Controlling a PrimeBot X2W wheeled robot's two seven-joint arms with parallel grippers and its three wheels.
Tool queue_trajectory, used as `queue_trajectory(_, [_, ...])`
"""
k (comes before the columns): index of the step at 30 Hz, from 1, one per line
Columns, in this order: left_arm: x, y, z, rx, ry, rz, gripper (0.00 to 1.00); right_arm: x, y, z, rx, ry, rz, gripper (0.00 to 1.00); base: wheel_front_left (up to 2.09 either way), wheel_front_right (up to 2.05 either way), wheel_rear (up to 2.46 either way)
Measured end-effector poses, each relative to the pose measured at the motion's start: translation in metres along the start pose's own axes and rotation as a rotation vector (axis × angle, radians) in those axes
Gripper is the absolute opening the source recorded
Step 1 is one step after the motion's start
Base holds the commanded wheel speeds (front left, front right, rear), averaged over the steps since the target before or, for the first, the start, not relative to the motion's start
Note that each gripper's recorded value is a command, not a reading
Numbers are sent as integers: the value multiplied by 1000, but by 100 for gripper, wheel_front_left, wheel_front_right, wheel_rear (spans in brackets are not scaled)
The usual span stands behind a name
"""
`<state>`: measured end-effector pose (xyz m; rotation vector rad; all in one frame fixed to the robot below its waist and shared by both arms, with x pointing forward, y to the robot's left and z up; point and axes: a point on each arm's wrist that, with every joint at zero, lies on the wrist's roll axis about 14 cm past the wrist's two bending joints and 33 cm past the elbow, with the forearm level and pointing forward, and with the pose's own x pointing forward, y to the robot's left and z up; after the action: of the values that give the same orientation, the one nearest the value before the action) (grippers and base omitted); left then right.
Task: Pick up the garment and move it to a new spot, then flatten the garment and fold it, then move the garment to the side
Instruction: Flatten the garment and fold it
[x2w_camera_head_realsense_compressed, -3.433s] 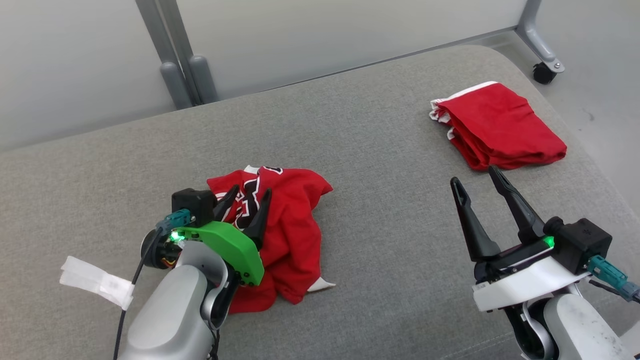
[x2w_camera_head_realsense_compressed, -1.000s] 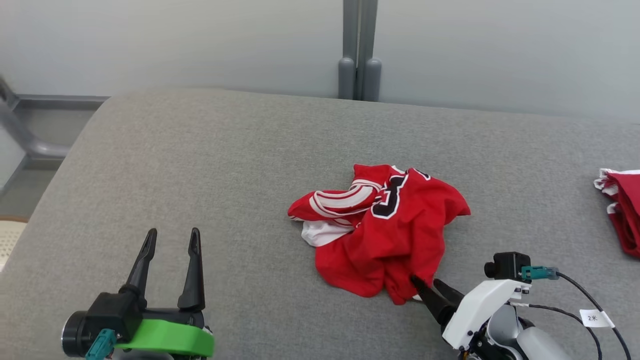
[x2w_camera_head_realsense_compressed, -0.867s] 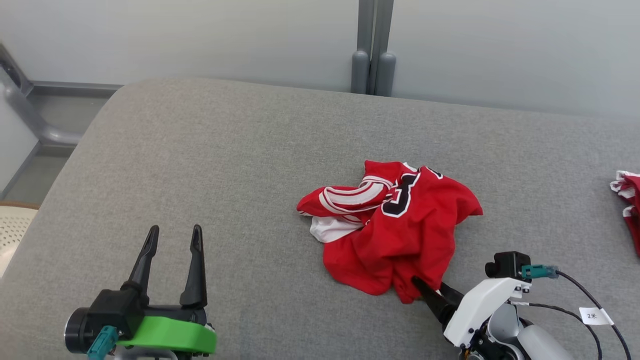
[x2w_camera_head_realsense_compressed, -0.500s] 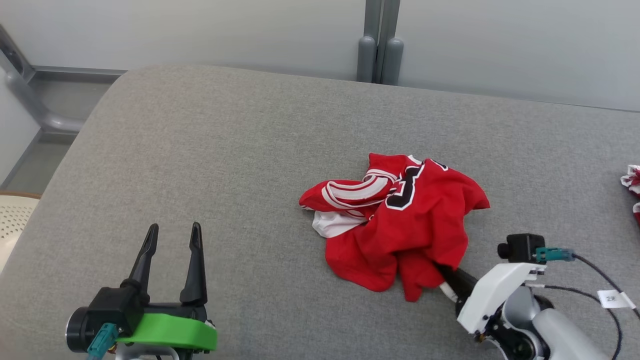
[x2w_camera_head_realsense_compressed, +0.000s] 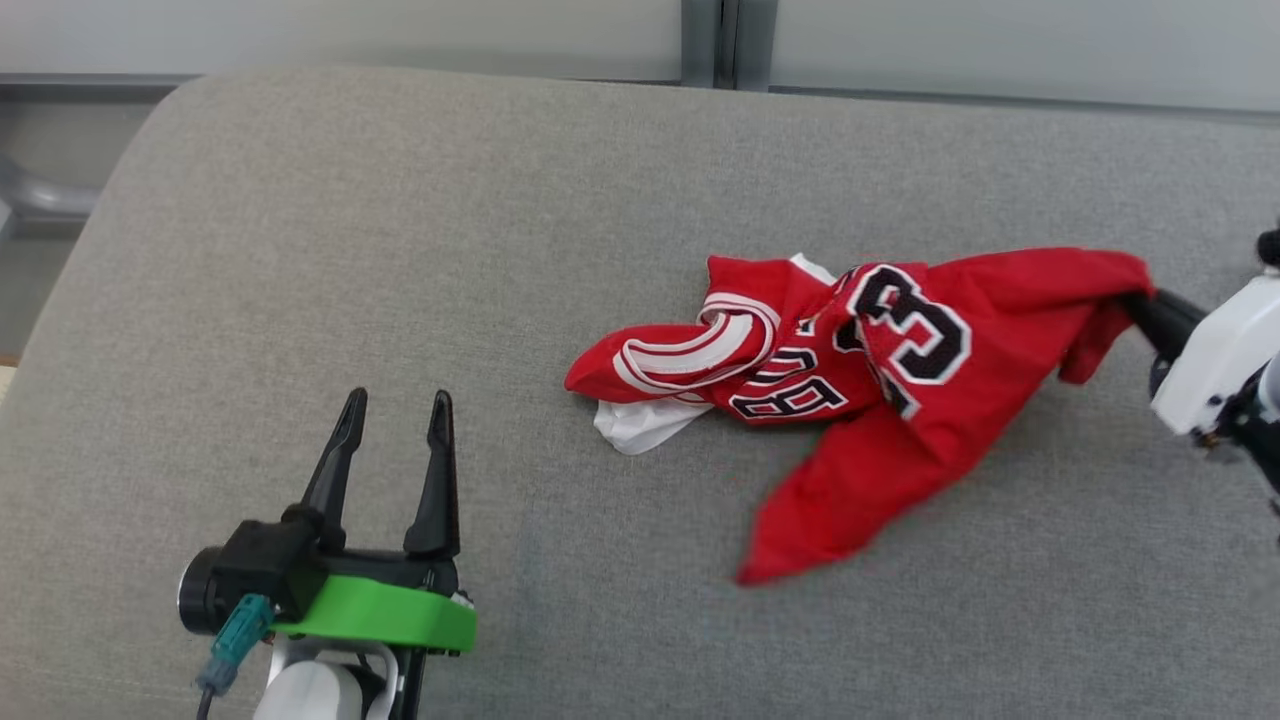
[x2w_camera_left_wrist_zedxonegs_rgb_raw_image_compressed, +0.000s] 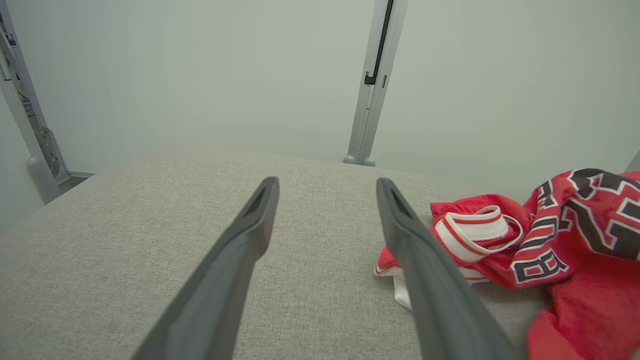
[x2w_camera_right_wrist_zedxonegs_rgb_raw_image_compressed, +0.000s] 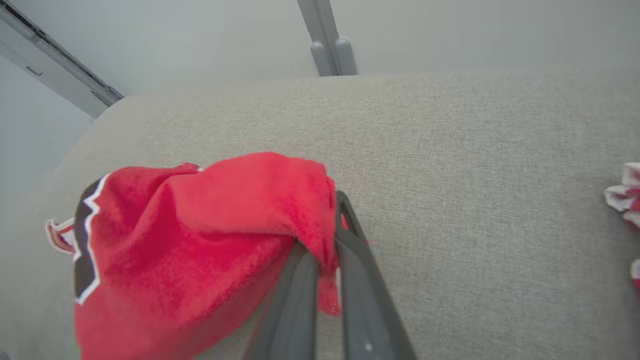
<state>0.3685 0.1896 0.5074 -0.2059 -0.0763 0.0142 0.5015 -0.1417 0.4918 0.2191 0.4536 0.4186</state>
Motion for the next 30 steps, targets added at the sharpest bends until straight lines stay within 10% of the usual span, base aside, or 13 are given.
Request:
queue_trajectory(14, [32,0,-44,12,110,-17,100,63,-107,47,-143,-15,-272,0,0,0,0])
queue_trajectory(15, [32,1,-46,15,116,-14,100,69,-107,48,-150,-22,-275,28,0,0,0])
queue_trajectory(16, [32,3,-48,18,122,-10,100,75,-107,46,-148,-20,-275,83,0,0,0])
queue_trajectory(17, [31,4,-49,19,125,-5,100,79,-105,42,-146,-16,-271,100,0,0,0])
queue_trajectory(30, [13,8,-33,26,96,-1,100,71,-26,46,-244,-207,-110,100,0,0,0])
